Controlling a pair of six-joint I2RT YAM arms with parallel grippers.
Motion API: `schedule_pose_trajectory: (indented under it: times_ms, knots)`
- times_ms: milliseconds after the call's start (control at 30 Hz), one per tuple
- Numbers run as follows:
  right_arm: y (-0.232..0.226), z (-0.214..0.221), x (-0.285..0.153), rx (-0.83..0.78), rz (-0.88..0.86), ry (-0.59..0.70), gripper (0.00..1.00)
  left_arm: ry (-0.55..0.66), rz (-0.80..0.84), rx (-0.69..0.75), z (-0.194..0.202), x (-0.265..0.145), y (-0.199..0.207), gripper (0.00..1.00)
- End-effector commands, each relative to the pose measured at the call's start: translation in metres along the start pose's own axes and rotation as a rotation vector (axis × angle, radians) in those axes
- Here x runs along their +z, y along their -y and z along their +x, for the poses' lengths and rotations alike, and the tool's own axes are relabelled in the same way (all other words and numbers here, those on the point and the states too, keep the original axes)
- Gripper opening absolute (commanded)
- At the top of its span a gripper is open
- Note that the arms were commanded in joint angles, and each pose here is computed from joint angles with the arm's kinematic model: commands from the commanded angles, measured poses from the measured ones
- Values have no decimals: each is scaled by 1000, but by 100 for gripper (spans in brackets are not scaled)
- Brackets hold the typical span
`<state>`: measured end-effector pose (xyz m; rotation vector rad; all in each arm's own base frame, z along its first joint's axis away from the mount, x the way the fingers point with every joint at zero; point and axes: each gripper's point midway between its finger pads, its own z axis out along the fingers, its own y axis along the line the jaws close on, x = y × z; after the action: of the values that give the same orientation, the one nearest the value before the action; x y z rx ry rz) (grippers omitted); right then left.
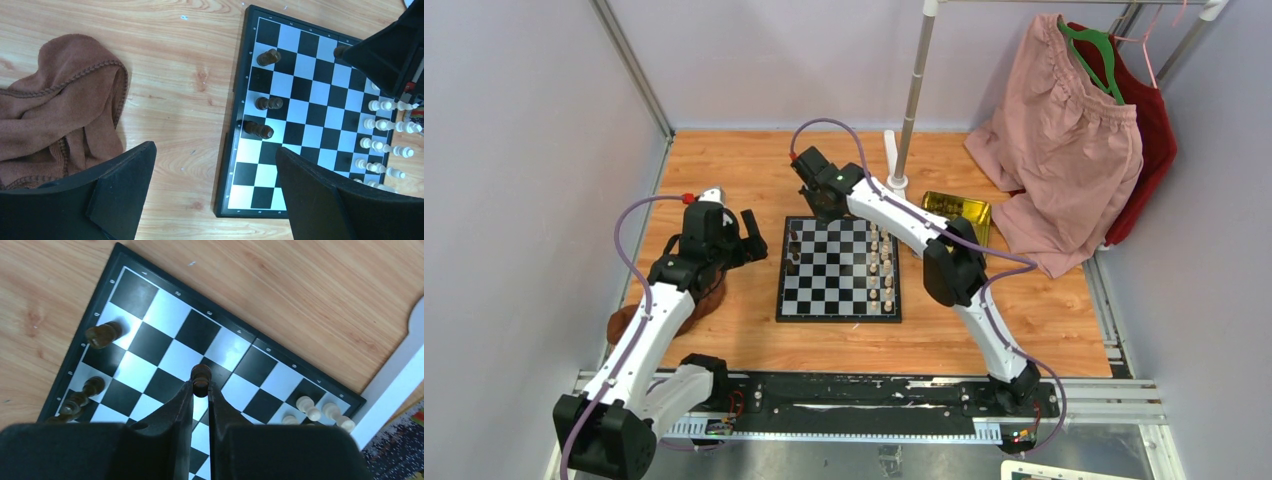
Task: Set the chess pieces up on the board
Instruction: Place the chess piece on the chessboard.
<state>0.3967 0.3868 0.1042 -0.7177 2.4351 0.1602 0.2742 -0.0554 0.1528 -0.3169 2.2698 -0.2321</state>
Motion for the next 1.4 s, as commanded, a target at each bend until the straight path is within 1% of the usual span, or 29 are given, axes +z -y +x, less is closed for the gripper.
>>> schedule_pose_trajectory:
  times_ms: [0, 233, 533, 833, 867, 900, 967, 1067, 1200, 1367]
  knots:
    - [-20, 7, -2, -40, -37, -39, 0, 18, 29, 3, -2, -1, 5, 96]
    - [-40, 23, 12, -65, -65, -89, 1, 20, 41, -4, 0, 0, 6, 96]
    - [-50, 33, 22, -82, -81, -117, 4, 22, 43, -5, 0, 0, 7, 96]
    - [-47, 23, 14, -100, -76, -89, 23, 32, 28, -2, -4, -1, 5, 100]
    - [-46, 22, 13, -103, -74, -85, 28, 36, 26, -6, -6, -1, 5, 100]
    - [-46, 21, 12, -105, -73, -83, 29, 38, 25, -7, -7, -2, 5, 100]
    - [-44, 20, 9, -103, -73, -79, 30, 40, 23, -11, -8, -2, 5, 100]
    - [-42, 18, 5, -103, -75, -67, 35, 42, 21, -15, -10, -4, 6, 100]
    - [-37, 13, -2, -95, -75, -44, 35, 49, 14, -18, -15, -7, 6, 100]
    - [-24, -13, -26, -68, -71, 36, 35, 71, 27, -8, -27, -13, 11, 100]
